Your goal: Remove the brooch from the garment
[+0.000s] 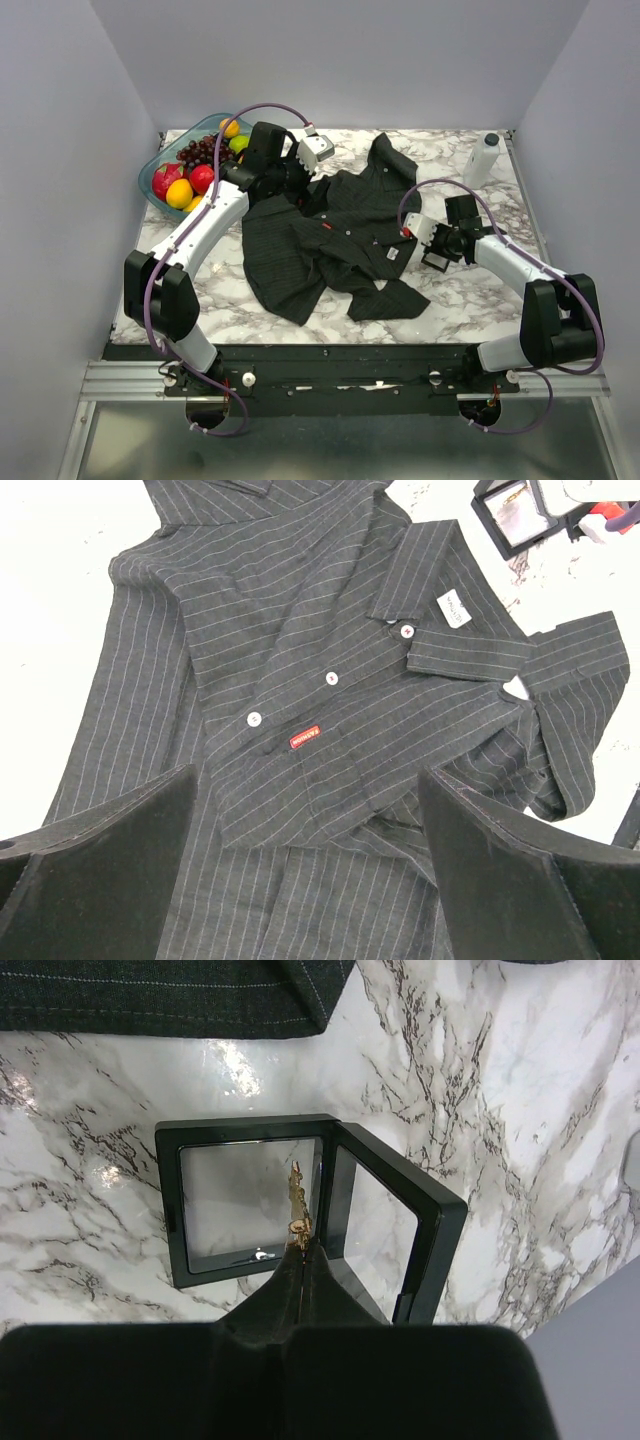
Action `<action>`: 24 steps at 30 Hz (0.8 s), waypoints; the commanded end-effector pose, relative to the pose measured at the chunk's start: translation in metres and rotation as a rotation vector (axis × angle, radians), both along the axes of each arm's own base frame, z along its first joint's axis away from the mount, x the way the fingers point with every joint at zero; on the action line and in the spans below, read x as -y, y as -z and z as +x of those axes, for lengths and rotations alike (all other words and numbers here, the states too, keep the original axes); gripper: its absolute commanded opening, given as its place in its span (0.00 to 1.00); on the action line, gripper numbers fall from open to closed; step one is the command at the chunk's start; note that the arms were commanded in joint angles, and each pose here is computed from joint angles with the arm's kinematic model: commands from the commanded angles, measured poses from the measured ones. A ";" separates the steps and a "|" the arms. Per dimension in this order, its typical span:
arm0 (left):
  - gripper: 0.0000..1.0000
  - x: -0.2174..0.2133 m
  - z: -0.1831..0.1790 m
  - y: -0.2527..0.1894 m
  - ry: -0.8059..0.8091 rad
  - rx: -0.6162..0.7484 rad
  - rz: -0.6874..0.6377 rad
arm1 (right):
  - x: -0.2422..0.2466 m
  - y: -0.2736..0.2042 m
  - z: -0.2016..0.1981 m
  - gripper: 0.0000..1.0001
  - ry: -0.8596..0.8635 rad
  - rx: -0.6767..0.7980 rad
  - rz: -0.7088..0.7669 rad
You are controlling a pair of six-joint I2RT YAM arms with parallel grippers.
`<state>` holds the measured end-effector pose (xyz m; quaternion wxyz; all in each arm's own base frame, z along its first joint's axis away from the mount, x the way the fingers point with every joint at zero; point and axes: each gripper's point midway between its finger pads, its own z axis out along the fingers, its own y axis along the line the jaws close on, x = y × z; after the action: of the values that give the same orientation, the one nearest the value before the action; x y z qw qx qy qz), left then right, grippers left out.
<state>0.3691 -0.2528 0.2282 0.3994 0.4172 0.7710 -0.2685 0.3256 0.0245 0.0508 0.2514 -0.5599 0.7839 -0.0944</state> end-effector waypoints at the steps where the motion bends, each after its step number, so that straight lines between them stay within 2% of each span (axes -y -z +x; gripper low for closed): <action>1: 0.99 0.001 -0.002 -0.008 0.009 -0.005 -0.031 | 0.000 -0.014 0.005 0.00 0.000 0.042 -0.009; 6: 0.99 0.002 -0.003 -0.007 0.015 -0.013 -0.033 | 0.000 -0.013 0.002 0.00 0.003 0.023 -0.005; 16: 0.99 0.003 -0.005 -0.006 0.021 -0.020 -0.040 | 0.004 -0.018 0.021 0.00 0.009 0.087 -0.035; 24: 0.99 0.002 -0.006 -0.002 0.020 -0.025 -0.035 | 0.004 -0.006 0.021 0.01 -0.010 0.059 -0.051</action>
<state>0.3660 -0.2556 0.2292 0.3960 0.4169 0.7688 -0.2801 0.3362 0.0209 0.0539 0.2582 -0.5598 0.7790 -0.1147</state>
